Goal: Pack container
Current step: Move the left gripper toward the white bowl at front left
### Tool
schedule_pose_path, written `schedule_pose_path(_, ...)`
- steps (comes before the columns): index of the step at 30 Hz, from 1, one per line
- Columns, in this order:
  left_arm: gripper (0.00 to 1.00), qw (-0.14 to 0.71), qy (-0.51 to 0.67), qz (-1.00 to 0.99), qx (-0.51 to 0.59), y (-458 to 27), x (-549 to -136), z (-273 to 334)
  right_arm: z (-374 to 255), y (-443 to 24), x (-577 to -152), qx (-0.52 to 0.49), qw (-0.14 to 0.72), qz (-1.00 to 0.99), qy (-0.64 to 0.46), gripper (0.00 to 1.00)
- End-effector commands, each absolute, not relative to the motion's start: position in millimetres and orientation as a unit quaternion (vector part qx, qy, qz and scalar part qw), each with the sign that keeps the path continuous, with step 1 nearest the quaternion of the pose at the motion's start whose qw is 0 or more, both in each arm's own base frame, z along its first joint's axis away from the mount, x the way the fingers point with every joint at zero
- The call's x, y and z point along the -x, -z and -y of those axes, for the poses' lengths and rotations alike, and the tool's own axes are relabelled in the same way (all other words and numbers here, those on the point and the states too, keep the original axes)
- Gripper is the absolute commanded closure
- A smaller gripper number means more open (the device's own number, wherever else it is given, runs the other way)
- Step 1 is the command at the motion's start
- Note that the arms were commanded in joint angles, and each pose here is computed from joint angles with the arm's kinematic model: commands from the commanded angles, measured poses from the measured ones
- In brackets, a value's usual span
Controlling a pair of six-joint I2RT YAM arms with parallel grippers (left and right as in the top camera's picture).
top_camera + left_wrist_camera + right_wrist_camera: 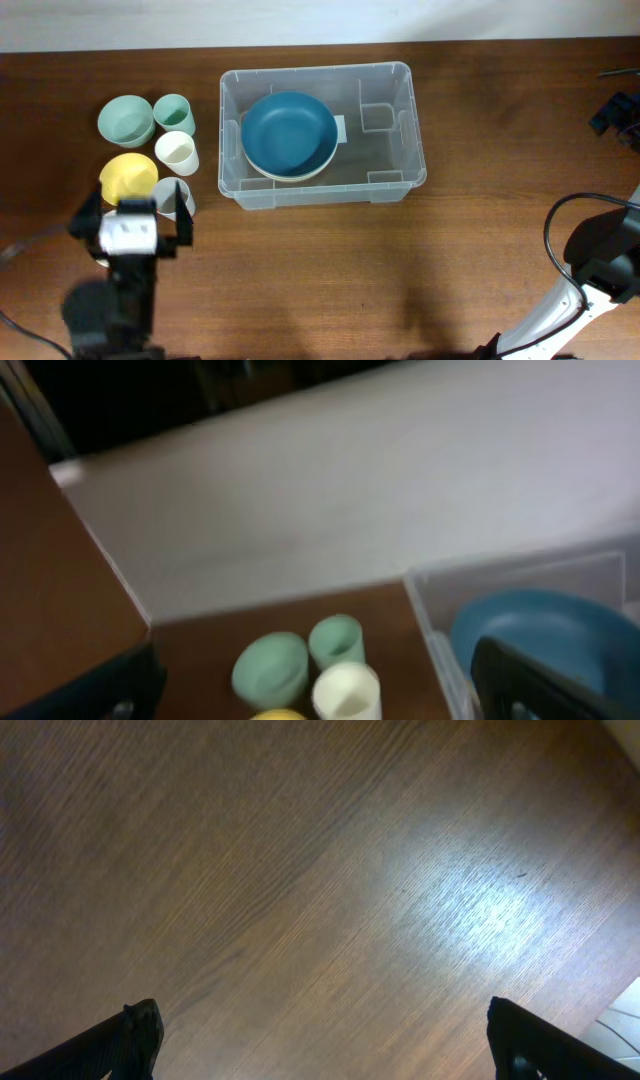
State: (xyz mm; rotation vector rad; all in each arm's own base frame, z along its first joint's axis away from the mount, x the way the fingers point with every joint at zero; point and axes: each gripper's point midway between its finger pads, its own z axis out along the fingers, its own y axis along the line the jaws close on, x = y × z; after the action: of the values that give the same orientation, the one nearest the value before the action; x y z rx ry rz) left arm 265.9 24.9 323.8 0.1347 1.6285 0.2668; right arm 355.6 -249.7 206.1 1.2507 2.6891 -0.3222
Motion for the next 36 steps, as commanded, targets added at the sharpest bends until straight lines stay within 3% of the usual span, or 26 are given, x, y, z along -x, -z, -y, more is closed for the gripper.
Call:
schedule_pose_path(1,0.0,0.628,-0.149,-0.761,-0.062,-337.8,-286.5,-43.2,250.5,-208.0,-354.6,-0.422,0.081,-0.896,0.115,0.01)
schedule_pose_path(8,0.0,0.507,-0.127,-0.851,-0.054,-298.6,-315.3,-55.8,250.6,-208.0,-354.6,-0.422,0.081,-0.896,0.115,0.01)
schedule_pose_path(14,0.0,0.463,-0.157,-0.852,0.186,-282.9,-309.4,-121.7,250.6,-208.0,-354.6,-0.422,0.081,-0.896,0.115,0.01)
schedule_pose_path(20,0.0,0.362,-0.15,-0.838,0.379,-250.0,-269.2,-193.0,250.6,-208.0,-354.6,-0.422,0.081,-0.896,0.115,0.02)
schedule_pose_path(26,0.0,0.318,-0.063,-0.855,0.405,-215.5,-267.8,-197.1,250.6,-208.0,-354.6,-0.422,0.081,-0.896,0.115,0.01)
schedule_pose_path(36,0.0,0.22,-0.028,-0.883,0.414,-155.7,-273.0,-193.9,250.6,-208.0,-354.6,-0.422,0.081,-0.896,0.115,0.01)
